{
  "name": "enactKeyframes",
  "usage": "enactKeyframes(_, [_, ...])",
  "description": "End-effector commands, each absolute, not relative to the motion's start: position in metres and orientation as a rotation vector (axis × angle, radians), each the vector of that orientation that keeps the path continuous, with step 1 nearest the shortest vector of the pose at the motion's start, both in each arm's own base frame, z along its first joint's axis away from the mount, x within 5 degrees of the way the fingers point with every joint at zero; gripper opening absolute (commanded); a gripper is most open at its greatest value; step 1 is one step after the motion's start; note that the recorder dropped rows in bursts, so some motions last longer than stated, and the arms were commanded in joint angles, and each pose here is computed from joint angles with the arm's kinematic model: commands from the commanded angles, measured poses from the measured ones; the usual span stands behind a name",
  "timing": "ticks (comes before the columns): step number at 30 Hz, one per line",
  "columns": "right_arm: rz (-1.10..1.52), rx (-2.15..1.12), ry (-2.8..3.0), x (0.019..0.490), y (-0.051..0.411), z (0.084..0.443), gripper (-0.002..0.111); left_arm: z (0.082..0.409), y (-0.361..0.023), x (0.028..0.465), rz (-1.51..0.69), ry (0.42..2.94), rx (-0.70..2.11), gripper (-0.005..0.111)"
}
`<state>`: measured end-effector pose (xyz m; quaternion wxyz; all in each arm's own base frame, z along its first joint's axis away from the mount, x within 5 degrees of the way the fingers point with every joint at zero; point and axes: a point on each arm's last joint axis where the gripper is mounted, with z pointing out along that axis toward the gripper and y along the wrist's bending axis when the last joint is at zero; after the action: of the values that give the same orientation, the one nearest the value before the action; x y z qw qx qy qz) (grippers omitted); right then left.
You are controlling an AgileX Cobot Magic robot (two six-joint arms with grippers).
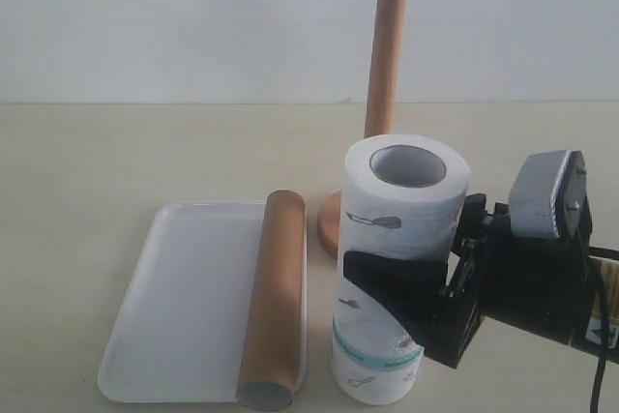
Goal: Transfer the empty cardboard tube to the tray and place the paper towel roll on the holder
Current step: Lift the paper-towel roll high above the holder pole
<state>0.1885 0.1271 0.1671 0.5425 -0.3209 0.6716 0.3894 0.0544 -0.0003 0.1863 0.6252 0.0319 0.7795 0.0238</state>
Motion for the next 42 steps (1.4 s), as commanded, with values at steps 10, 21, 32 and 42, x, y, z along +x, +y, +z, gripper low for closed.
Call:
enactKeyframes(10, [0.701, -0.637, 1.448, 0.171, 0.106, 0.238, 0.0, 0.185, 0.0, 0.054, 0.047, 1.789, 0.061, 0.004])
enactKeyframes(21, [0.381, -0.303, 1.208, 0.167, 0.068, 0.436, 0.0, 0.185, 0.0, 0.054, 0.047, 1.789, 0.061, 0.004])
enactKeyframes(32, [0.48, -0.392, 1.258, 0.227, 0.136, 0.491, 0.0, 0.185, 0.0, 0.054, 0.047, 1.789, 0.061, 0.004])
enactKeyframes(42, [0.409, -0.326, 1.445, 0.274, 0.165, 0.501, 0.0, 0.185, 0.0, 0.054, 0.047, 1.789, 0.061, 0.004])
